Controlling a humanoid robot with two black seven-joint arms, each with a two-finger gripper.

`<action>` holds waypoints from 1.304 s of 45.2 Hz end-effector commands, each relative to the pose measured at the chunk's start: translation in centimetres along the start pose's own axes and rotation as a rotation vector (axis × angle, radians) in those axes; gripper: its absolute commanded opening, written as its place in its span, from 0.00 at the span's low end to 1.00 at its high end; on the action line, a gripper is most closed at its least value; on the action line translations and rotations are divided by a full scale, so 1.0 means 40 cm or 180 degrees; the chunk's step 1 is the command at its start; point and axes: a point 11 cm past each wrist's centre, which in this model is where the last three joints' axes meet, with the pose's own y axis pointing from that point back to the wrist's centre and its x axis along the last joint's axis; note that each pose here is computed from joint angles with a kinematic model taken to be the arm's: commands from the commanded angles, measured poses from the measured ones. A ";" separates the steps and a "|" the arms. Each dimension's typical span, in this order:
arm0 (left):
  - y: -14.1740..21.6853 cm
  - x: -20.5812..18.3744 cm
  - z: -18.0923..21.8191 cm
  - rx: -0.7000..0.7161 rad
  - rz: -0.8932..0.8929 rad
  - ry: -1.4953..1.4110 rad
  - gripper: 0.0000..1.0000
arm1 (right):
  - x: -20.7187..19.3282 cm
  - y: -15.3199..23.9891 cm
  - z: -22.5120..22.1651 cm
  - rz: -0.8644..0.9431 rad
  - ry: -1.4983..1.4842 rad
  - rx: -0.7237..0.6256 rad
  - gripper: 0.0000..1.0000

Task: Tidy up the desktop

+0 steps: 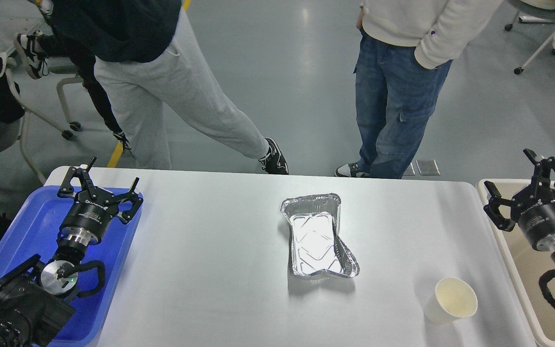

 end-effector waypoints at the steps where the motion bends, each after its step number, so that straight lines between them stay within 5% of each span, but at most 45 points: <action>1: -0.001 -0.001 0.000 0.0005 -0.0005 -0.0002 1.00 | -0.033 0.035 -0.045 -0.0352 0.0546 -0.0403 1.00; 19: -0.003 -0.004 0.000 0.0007 -0.0015 -0.0004 1.00 | -0.132 0.109 -0.110 -0.1554 0.2395 -0.1036 1.00; 41: -0.002 -0.002 -0.001 0.0009 -0.0010 -0.0004 1.00 | -0.123 0.170 -0.057 -0.2099 0.4229 -0.1498 0.99; 59: -0.002 -0.002 -0.001 0.0006 -0.0009 0.0000 1.00 | -0.099 0.245 0.020 -0.2541 0.4770 -0.1941 1.00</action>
